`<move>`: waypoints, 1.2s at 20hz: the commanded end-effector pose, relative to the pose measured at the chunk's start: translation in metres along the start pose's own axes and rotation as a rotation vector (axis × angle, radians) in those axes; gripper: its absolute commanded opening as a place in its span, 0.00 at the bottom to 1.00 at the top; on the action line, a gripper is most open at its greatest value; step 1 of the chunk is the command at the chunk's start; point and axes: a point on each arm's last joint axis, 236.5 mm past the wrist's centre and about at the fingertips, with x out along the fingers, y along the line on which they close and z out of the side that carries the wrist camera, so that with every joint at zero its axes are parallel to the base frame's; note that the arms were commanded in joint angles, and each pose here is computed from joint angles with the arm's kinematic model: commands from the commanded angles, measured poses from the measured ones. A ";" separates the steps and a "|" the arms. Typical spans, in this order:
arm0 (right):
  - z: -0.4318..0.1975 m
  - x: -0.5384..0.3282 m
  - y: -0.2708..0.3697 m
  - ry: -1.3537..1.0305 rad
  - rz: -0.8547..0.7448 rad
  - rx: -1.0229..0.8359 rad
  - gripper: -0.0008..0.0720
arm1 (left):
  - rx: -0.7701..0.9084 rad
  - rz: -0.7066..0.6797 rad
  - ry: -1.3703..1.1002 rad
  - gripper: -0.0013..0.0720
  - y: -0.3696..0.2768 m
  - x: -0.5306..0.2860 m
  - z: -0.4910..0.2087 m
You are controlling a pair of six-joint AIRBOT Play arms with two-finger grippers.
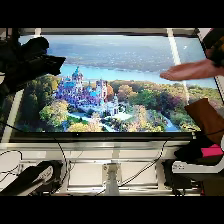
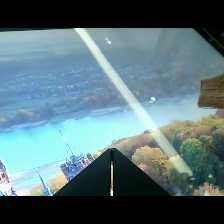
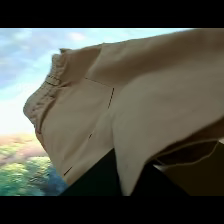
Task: Fold the clothes and pants, and hang the long-sleeved shirts on hangers.
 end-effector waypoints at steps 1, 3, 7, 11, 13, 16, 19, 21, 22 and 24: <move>-0.042 -0.017 -0.081 0.167 -0.176 0.091 0.03 | 0.027 0.014 0.007 0.04 0.001 -0.003 0.000; -0.062 -0.026 -0.100 0.249 -0.225 0.117 0.03 | 0.027 0.014 0.007 0.04 0.001 -0.003 0.000; -0.101 -0.052 -0.149 0.409 -0.477 0.158 0.03 | 0.027 0.014 0.007 0.04 0.001 -0.003 0.000; -0.149 -0.060 -0.158 0.611 -0.559 0.167 0.03 | 0.027 0.015 0.006 0.04 0.001 -0.003 0.000; -0.168 -0.058 -0.156 0.683 -0.565 0.161 0.03 | 0.027 0.015 0.007 0.03 0.001 -0.003 0.000; -0.190 -0.047 -0.150 0.741 -0.573 0.204 0.03 | 0.027 0.015 0.007 0.04 0.001 -0.003 0.000; -0.201 -0.040 -0.151 0.772 -0.575 0.189 0.29 | 0.027 0.015 0.007 0.03 0.001 -0.003 0.000; -0.198 -0.036 -0.151 0.757 -0.568 0.182 0.93 | 0.027 0.015 0.007 0.04 0.001 -0.003 0.000; -0.197 -0.035 -0.151 0.754 -0.566 0.178 0.99 | 0.027 0.015 0.007 0.04 0.001 -0.003 0.000; -0.193 -0.031 -0.152 0.730 -0.562 0.172 0.98 | 0.027 0.015 0.006 0.04 0.001 -0.003 0.000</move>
